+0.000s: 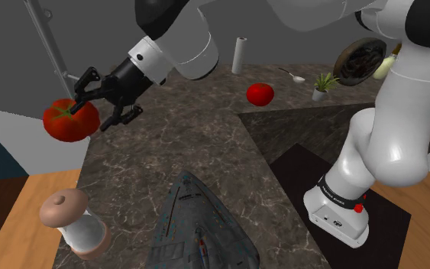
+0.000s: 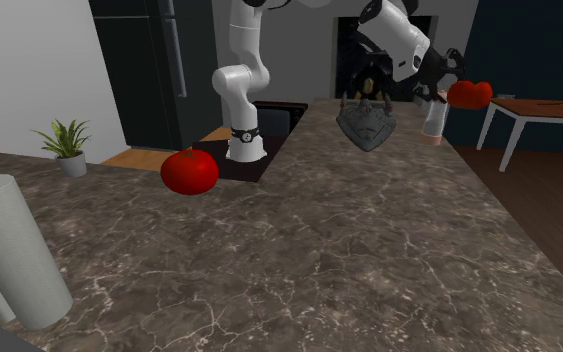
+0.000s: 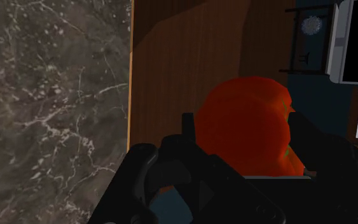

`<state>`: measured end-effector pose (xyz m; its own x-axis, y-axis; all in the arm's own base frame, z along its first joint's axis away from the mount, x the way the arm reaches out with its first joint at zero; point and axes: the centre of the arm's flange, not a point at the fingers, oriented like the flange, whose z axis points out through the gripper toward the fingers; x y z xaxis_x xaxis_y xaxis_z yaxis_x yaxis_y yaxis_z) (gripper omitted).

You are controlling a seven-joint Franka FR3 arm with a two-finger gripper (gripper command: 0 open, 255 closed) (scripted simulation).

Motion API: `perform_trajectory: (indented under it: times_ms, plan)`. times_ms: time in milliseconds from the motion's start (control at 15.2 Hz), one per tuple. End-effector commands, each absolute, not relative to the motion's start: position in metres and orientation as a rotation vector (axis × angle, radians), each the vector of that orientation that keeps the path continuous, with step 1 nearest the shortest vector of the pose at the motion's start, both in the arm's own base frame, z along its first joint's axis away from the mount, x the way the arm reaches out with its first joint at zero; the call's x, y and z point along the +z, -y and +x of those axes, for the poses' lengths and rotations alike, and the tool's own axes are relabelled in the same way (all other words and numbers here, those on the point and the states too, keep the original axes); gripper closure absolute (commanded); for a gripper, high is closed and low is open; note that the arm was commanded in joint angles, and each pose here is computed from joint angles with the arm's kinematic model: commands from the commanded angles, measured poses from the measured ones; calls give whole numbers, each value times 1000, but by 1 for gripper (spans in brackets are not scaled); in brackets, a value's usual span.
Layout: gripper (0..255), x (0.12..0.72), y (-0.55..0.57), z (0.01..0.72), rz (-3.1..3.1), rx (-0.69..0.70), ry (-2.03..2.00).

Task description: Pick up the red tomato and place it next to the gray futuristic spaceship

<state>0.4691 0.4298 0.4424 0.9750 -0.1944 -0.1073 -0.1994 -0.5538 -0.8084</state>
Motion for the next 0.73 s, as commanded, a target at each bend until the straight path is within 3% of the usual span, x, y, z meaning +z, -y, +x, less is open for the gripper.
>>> perform_trajectory:
  times_ms: [0, 660]
  plan:
    - [255, 439, -457, 458, -2169, 6, -277]
    - [255, 391, -473, 451, -2169, 6, -277]
